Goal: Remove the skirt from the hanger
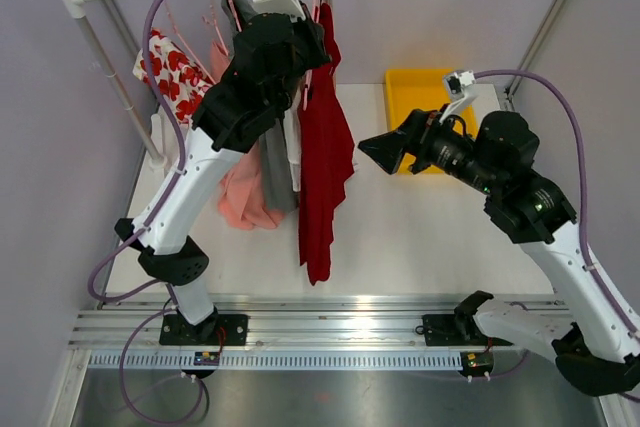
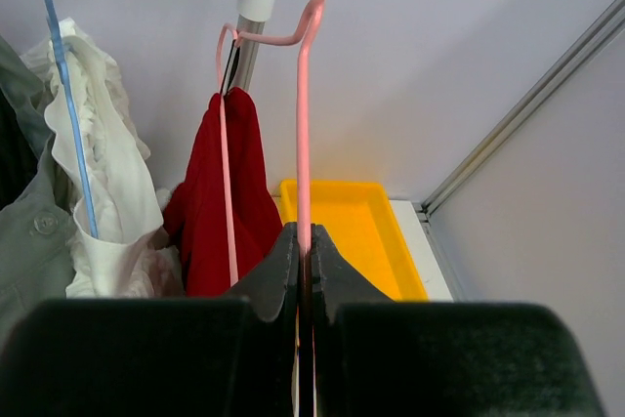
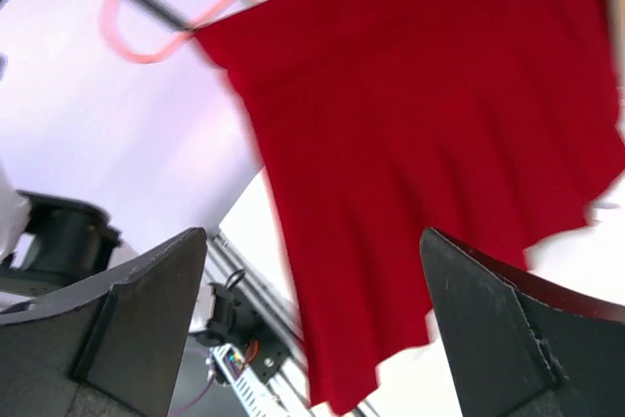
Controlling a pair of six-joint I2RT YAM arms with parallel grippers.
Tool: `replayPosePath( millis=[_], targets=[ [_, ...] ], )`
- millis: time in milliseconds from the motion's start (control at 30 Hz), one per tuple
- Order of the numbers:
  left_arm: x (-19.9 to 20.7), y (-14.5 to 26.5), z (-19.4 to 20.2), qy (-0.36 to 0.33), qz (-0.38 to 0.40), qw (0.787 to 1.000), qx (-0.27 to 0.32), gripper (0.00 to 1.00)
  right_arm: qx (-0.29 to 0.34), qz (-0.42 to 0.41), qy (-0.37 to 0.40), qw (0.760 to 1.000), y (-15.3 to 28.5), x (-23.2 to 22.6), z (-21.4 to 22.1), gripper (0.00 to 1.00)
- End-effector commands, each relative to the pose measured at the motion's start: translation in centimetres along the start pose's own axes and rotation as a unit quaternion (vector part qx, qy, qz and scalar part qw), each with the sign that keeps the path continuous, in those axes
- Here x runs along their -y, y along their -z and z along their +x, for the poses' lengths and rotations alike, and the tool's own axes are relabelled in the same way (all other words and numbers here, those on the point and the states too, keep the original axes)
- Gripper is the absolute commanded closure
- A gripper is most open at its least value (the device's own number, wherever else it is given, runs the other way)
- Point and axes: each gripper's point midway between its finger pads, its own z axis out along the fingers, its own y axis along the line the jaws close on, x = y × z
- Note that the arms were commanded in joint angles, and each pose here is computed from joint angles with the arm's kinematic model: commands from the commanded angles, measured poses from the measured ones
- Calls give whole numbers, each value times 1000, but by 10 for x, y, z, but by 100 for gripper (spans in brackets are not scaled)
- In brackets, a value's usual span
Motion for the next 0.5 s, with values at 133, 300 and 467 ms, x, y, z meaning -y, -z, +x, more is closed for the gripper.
replayPosePath(
  millis=[133, 300, 467],
  targets=[
    [12, 5, -40, 70, 8, 995, 70, 100, -22, 5, 21, 1000, -39, -44, 29, 2],
    [16, 10, -43, 81, 15, 994, 72, 100, -31, 21, 18, 999, -80, -43, 62, 3],
    [13, 15, -41, 84, 13, 994, 66, 100, 8, 36, 37, 999, -108, -38, 55, 5]
  ],
)
